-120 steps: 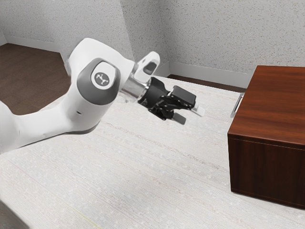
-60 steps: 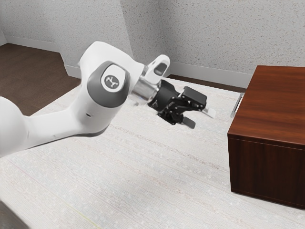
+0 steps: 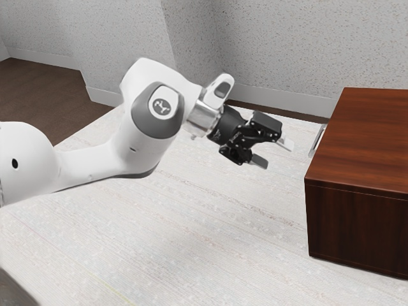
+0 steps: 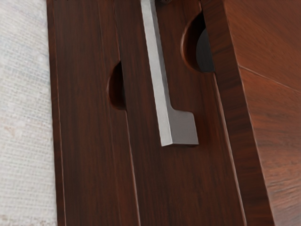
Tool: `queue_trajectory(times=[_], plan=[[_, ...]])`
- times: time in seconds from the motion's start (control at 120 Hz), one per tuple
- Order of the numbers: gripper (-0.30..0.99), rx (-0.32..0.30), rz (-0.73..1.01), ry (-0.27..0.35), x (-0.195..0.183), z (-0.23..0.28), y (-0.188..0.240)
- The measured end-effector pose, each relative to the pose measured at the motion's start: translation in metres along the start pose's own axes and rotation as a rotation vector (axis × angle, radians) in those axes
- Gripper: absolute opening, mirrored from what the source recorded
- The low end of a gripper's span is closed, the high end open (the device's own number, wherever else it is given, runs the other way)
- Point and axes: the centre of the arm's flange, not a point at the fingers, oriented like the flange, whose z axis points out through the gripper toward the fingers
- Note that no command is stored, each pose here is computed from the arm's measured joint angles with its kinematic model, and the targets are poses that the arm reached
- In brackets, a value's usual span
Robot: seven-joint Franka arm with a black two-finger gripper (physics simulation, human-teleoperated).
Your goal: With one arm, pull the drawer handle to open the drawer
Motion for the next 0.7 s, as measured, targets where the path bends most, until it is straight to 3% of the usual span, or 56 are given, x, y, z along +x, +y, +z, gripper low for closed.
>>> queue_trajectory(times=[0.7], plan=[[0.69,0.031,-0.017,-0.020,0.010,0.030,-0.011]])
